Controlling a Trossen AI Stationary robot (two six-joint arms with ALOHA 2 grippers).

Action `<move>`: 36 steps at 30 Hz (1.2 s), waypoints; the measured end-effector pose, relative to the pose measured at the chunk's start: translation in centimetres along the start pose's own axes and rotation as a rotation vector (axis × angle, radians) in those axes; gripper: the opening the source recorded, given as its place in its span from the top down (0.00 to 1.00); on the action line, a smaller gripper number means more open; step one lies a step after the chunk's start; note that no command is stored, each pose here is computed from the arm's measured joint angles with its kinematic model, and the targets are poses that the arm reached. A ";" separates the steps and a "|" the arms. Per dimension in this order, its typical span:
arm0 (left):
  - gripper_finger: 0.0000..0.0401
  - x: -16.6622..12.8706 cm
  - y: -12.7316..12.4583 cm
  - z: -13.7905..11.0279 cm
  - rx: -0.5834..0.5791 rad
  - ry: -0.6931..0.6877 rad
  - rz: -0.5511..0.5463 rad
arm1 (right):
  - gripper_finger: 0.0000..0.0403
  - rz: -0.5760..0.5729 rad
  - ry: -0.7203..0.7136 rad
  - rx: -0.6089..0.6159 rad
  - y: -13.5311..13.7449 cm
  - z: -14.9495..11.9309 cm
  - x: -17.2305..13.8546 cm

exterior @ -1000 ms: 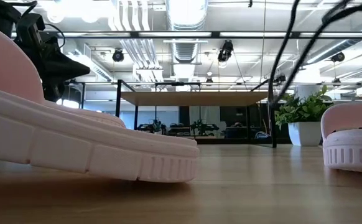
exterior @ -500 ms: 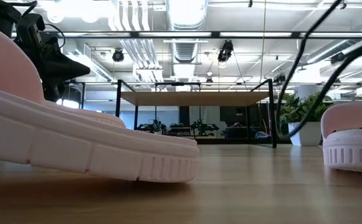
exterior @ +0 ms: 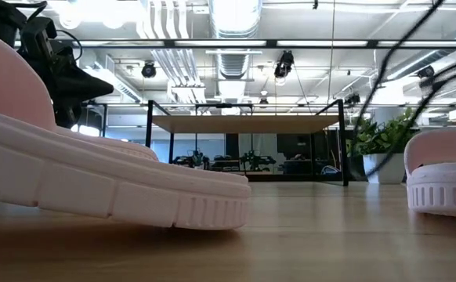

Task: Pick and place slides into the shelf
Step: Put the black slipper under the shelf

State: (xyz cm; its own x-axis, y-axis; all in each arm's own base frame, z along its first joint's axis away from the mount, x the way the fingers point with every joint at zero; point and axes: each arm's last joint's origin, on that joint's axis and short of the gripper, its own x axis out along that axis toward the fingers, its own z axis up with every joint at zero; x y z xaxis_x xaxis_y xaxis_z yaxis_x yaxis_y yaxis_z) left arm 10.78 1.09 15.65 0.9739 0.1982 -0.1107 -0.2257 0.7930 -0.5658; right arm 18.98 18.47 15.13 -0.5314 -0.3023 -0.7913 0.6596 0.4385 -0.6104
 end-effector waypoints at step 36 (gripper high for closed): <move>1.00 0.0 0.0 0.0 0.000 0.000 0.000 | 0.97 0.060 -0.641 -0.583 -0.6 24.3 -5.2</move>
State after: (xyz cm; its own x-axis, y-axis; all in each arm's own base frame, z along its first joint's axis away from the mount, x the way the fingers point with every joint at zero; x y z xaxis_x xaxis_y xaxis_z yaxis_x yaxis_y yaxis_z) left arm 10.78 1.09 15.65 0.9738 0.1985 -0.1107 -0.2260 0.7929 -0.5659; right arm 34.22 -0.78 18.80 0.0134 -0.6063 -0.7951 0.2058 0.7799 -0.5911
